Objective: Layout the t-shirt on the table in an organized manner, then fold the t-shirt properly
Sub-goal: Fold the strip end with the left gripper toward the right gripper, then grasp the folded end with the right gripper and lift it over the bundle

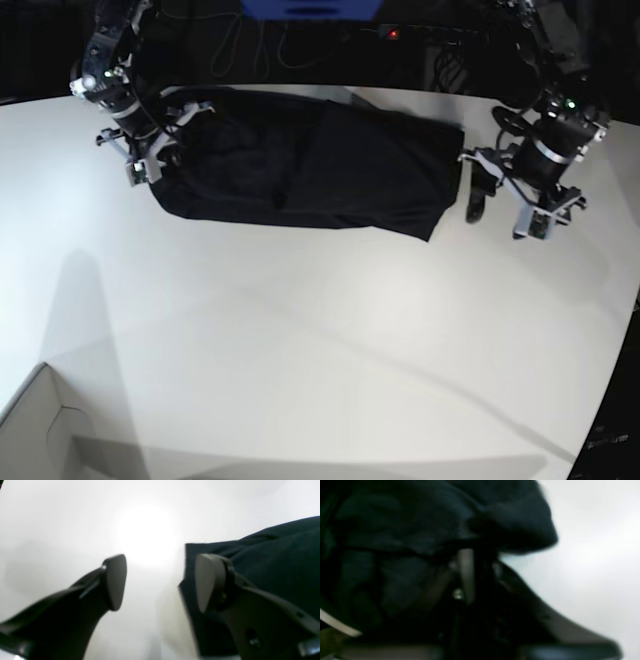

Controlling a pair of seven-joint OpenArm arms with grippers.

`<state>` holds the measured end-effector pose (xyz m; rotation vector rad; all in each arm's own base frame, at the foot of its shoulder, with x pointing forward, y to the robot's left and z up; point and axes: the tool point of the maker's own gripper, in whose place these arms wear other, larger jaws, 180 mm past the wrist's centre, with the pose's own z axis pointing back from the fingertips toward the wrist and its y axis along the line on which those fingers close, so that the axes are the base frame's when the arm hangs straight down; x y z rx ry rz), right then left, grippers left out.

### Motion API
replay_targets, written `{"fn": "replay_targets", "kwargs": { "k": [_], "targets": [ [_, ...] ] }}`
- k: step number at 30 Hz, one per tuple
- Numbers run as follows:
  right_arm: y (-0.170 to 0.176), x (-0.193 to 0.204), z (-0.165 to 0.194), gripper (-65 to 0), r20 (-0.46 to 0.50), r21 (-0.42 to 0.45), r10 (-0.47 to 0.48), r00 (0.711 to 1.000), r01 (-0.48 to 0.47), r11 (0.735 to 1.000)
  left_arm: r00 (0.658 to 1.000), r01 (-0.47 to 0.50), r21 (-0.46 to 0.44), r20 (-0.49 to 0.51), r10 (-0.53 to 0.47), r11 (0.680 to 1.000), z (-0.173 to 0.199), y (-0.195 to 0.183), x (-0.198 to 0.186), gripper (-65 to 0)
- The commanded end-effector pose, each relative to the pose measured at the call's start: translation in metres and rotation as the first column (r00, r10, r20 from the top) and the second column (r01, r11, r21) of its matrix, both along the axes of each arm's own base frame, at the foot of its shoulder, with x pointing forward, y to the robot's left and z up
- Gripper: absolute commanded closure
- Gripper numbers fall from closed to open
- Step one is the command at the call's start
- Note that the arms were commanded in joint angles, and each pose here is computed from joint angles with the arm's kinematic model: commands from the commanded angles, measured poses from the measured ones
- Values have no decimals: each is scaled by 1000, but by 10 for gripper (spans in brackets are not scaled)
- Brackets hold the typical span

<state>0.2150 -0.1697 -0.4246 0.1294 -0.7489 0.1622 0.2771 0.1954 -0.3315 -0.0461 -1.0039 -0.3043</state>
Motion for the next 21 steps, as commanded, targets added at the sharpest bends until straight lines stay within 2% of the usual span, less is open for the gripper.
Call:
{"fn": "replay_targets", "kwargs": {
  "k": [1, 6, 11, 16, 21],
  "targets": [
    [-3, 9, 11, 0, 46, -2, -7, 999, 7, 1000, 999, -22, 0, 44, 22, 1000, 12, 9, 4, -416],
    [-4, 15, 25, 0, 85, -21, -2, 996, 4, 1000, 992, -119, 22, 33, 118, 993, 10, 44, -8, -416],
    [4, 29, 61, 0, 189, -33, -4, 982, 11, 999, 983, -179, 37, 33, 178, 983, 11, 66, -15, -416],
    [34, 39, 87, 0, 260, -33, 72, 963, -66, 997, 980, -201, 31, 1, 201, 979, 0, 74, -20, -416],
    [63, 40, 96, 0, 287, -14, 141, 948, -143, 990, 978, -204, 43, -44, 206, 978, -14, 85, -24, -416]
  ]
}}
